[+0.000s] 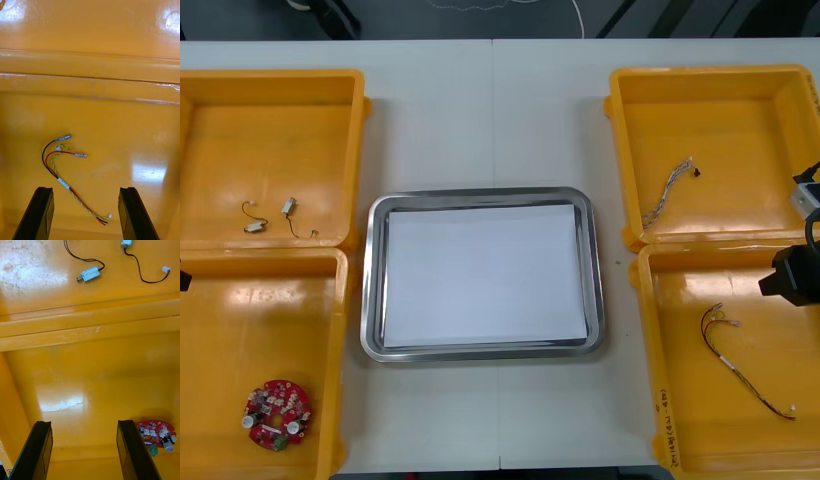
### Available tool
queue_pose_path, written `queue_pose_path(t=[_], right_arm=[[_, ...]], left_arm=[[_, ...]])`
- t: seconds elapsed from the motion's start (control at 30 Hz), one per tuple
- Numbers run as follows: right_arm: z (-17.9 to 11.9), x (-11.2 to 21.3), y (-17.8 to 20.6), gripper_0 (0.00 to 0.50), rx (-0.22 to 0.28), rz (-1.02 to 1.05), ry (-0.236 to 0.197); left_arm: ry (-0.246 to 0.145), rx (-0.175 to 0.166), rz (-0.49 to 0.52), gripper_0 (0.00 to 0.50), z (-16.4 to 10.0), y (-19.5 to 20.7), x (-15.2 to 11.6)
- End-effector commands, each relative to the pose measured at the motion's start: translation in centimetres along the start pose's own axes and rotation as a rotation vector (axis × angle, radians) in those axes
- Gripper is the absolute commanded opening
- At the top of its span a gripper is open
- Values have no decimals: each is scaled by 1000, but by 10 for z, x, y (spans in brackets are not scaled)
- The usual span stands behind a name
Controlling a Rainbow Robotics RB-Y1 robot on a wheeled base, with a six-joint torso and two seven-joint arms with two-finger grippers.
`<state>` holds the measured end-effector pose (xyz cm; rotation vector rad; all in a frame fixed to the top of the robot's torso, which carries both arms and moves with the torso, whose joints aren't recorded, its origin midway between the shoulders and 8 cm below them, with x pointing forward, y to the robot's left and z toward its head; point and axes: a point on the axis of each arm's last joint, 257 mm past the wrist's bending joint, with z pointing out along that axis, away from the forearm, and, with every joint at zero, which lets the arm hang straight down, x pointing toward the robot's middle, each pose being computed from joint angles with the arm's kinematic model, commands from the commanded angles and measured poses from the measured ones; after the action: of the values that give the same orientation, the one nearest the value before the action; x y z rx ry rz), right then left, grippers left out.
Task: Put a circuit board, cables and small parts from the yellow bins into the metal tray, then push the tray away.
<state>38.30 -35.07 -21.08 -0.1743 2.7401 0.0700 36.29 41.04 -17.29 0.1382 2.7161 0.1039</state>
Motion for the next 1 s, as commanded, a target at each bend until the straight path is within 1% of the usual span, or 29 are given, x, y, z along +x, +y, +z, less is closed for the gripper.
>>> queue_pose_path(t=[0.03,1.0], right_arm=[[-4,7,-10,500,36,13,21],[-4,7,-10,500,36,13,21]], left_arm=[[3,-42,-73,500,-6,8,4],[3,-42,-73,500,-6,8,4]])
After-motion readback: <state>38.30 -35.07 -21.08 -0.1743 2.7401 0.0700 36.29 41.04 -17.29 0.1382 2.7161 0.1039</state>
